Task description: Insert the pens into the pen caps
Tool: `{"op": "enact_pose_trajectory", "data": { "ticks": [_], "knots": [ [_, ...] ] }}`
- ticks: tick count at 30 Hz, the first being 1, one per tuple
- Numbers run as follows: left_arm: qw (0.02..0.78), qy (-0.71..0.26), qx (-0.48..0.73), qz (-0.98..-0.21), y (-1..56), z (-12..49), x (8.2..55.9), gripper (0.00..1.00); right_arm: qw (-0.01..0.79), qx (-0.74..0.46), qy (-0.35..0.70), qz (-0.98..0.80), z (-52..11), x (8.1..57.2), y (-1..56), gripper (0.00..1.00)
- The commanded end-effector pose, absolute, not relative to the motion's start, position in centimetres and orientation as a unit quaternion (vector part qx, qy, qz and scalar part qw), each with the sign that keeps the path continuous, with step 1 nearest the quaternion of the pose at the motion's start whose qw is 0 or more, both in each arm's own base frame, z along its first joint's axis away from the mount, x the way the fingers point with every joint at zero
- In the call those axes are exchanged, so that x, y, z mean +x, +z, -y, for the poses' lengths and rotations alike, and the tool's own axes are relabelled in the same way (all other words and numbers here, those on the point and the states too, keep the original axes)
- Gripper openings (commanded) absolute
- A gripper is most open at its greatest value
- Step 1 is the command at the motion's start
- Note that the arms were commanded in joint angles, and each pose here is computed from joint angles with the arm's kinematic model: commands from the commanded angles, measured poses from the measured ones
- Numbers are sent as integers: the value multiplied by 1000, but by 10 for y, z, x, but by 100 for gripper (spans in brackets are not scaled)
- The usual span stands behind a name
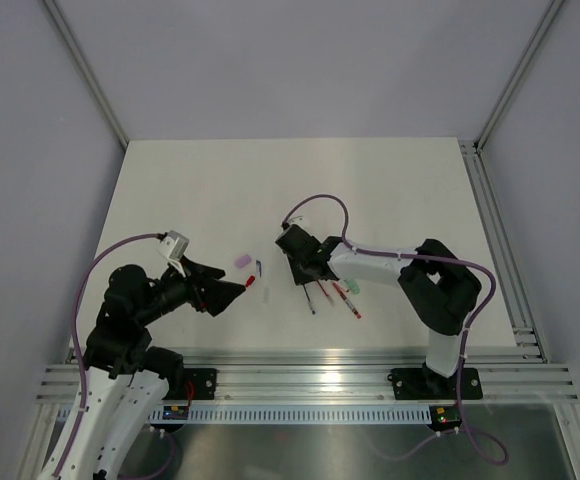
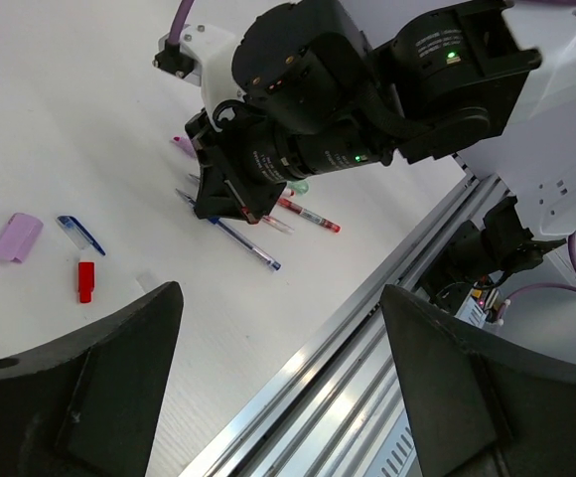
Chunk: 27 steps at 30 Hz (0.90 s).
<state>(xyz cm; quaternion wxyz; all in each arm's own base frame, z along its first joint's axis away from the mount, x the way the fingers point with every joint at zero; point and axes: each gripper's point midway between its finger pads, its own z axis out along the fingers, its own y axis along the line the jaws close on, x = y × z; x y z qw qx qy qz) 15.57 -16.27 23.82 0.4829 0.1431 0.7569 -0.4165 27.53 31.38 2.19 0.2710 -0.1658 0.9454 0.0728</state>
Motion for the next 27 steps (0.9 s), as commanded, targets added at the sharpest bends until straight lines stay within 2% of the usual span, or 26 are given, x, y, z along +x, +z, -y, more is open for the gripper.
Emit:
{"op": "enact_pose_trajectory", "data": {
  "ticks": [1,8,13,20,27],
  "knots": [
    [489,-424,148,-748,244,166,159,81,367,-127,140,-911,-331,294,103,0],
    [456,-448,157,-753,236,175,157,77,481,-62,388,-784,-356,276,264,0],
    [449,-458,162,-750,236,178,155,76,497,-42,491,-714,-373,252,323,0],
    [449,-477,172,-736,243,182,149,75,495,-48,534,-684,-408,236,336,0],
    [450,-475,169,-737,243,182,150,70,488,-68,558,-667,-429,213,339,0]
  ]
}}
